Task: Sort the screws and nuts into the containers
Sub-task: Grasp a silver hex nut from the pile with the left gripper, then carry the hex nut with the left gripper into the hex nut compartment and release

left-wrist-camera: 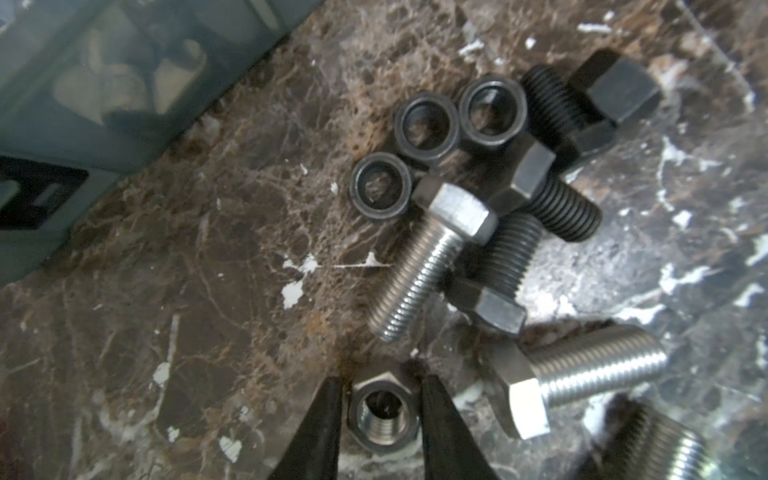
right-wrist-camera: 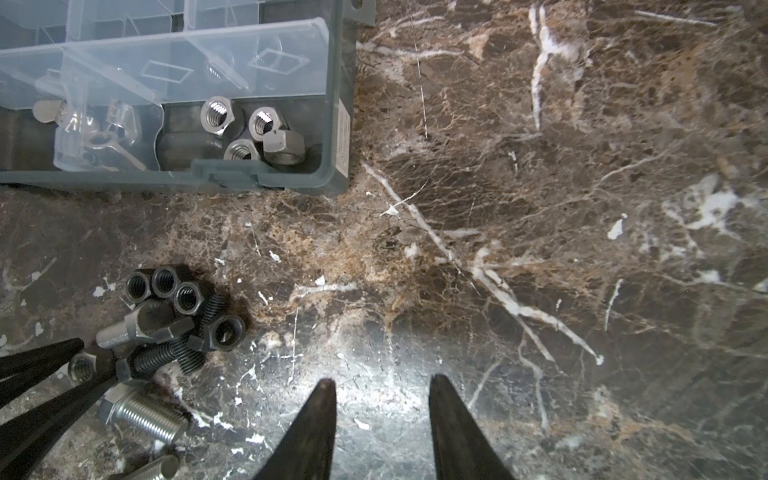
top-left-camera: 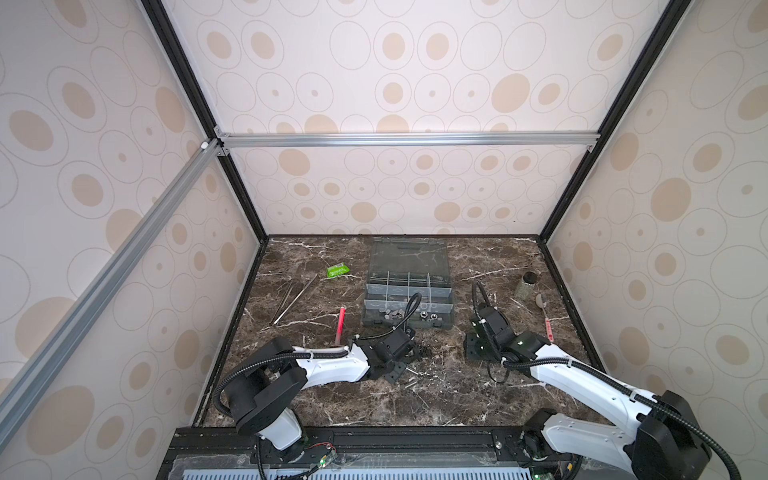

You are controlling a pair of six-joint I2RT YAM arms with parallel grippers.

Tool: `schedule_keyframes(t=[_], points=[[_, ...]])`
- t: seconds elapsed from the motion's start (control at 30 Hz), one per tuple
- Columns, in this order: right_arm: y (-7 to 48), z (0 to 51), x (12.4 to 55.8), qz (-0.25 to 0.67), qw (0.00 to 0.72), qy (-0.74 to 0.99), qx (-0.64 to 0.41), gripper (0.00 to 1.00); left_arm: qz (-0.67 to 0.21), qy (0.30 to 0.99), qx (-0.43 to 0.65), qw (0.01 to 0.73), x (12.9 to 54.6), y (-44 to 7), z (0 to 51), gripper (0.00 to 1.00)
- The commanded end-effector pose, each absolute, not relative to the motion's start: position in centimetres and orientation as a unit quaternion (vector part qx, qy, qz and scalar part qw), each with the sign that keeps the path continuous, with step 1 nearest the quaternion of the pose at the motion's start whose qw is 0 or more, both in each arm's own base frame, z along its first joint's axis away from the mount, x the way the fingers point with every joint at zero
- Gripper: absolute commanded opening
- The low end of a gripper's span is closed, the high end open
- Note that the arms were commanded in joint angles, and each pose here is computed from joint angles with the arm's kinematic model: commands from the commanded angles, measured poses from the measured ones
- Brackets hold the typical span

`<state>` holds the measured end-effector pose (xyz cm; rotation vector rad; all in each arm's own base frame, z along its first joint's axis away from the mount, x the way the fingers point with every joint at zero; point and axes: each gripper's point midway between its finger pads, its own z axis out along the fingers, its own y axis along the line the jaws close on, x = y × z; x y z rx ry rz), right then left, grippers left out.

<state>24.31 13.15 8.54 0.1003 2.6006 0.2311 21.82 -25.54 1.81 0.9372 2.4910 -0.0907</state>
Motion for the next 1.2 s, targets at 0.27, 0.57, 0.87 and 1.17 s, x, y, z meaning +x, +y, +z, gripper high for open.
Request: schedule_keyframes(t=[0.27,0.57,0.87,1.17], points=[[12.5,8.3,23.9,0.082,0.26,0.961,0.048,0.4,-0.006,0.915,0.35,0.2,20.3,-23.7,0.4,0.21],[12.2,9.2,24.0,0.078,0.272,0.958,0.047,0.4,-0.049,0.909,0.313,0.269,23.7,-26.3,5.1,0.19],[11.9,10.1,23.9,0.075,0.282,0.955,0.047,0.41,-0.077,0.893,0.287,0.338,30.3,-29.7,10.3,0.19],[11.4,10.5,23.7,0.069,0.285,0.955,0.049,0.41,-0.1,0.885,0.283,0.356,36.3,-34.0,11.5,0.2]])
